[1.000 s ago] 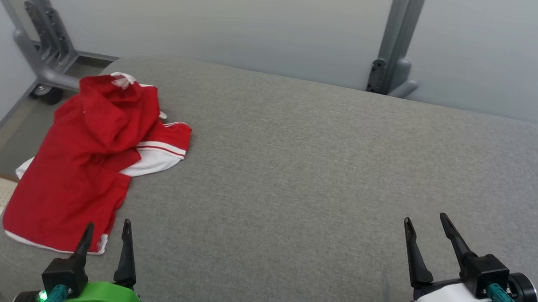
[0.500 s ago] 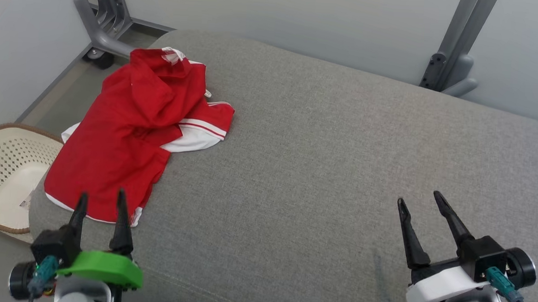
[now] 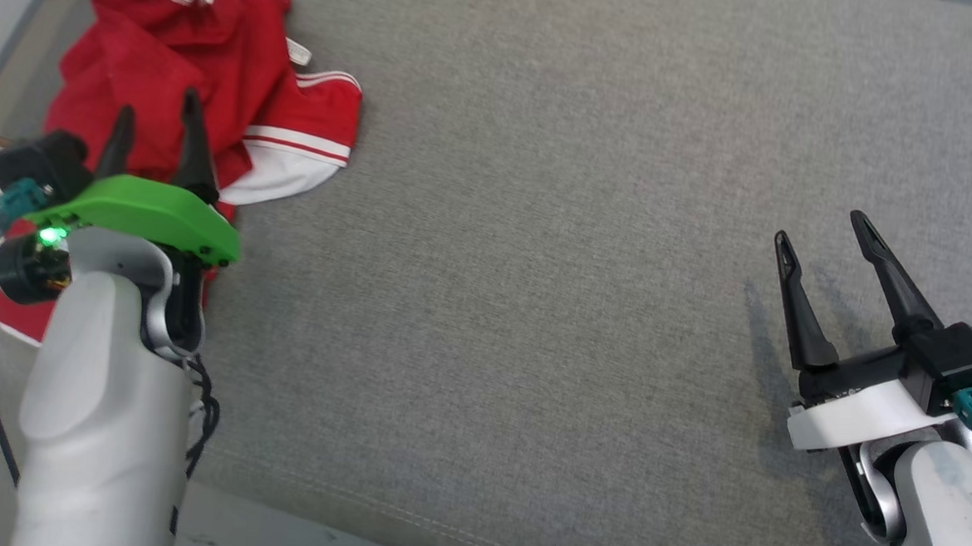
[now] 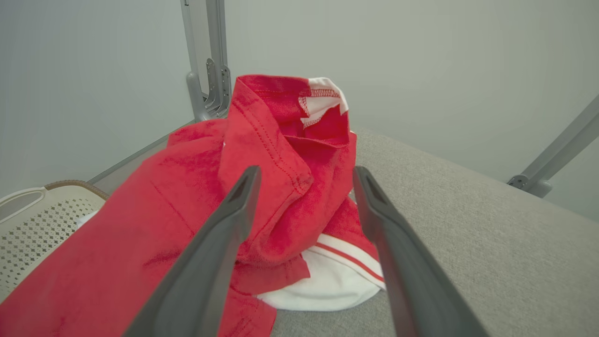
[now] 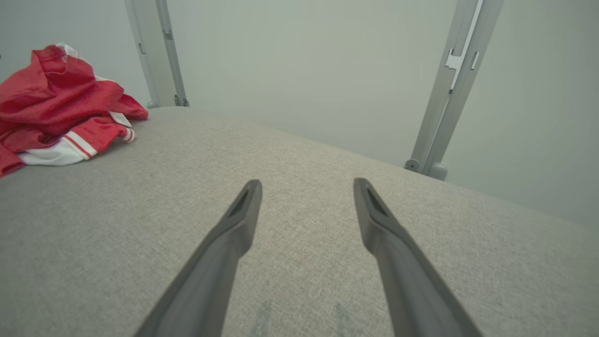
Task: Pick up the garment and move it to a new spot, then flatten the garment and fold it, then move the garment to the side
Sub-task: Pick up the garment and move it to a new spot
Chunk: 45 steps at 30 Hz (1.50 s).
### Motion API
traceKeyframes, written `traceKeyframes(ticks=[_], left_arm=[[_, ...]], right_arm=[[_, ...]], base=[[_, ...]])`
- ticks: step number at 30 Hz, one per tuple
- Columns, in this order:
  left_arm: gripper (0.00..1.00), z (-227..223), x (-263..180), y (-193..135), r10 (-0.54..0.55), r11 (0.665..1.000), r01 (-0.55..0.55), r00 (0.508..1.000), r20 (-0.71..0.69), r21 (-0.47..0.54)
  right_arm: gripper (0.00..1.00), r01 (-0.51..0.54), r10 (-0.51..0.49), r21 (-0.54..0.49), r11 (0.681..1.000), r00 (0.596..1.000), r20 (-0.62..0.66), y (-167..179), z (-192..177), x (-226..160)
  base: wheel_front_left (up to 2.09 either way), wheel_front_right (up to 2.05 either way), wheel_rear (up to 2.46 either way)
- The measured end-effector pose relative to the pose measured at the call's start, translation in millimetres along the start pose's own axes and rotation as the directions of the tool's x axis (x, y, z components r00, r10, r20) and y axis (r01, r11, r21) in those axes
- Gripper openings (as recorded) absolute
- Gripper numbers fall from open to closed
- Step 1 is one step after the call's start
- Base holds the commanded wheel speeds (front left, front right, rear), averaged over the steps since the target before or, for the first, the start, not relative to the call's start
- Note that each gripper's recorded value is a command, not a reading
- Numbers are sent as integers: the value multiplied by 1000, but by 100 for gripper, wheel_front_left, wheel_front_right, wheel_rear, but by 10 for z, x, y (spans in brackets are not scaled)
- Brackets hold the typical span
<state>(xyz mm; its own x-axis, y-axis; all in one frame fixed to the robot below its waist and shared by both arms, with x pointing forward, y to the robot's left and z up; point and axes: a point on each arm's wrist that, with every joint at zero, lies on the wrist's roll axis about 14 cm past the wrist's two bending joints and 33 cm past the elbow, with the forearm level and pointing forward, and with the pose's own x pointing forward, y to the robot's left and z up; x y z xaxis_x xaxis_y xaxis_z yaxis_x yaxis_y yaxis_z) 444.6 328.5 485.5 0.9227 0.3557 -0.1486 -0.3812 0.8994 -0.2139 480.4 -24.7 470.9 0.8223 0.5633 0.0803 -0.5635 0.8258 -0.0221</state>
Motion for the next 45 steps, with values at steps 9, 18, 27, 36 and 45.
traceKeyframes(ticks=[9, 18, 27, 36, 45], left_arm=[[0, -784, 499, 303, 156, 985, -133, 963, -220, 114], [0, -1110, 657, 123, 123, 984, -87, 963, -239, 156], [0, -354, 683, -397, -47, 988, 44, 999, 18, 150], [0, 603, 38, -1351, -337, 939, 313, 918, 208, 142], [0, 890, -907, -2665, -672, 730, 682, 702, 234, 51]], right_arm=[[100, 97, -91, 59, 994, 991, -100, -312, -531, -135], [100, 191, -183, 42, 981, 971, -154, -578, -664, -381], [100, 200, -188, 65, 978, 970, -157, -432, -553, -491], [100, 197, -190, 92, 976, 978, -82, -200, -126, -554], [100, 289, -287, 86, 953, 957, -42, -309, 155, -865]], base=[[0, 0, 0], [0, 0, 0], [0, 0, 0], [0, 0, 0], [0, 0, 0]])
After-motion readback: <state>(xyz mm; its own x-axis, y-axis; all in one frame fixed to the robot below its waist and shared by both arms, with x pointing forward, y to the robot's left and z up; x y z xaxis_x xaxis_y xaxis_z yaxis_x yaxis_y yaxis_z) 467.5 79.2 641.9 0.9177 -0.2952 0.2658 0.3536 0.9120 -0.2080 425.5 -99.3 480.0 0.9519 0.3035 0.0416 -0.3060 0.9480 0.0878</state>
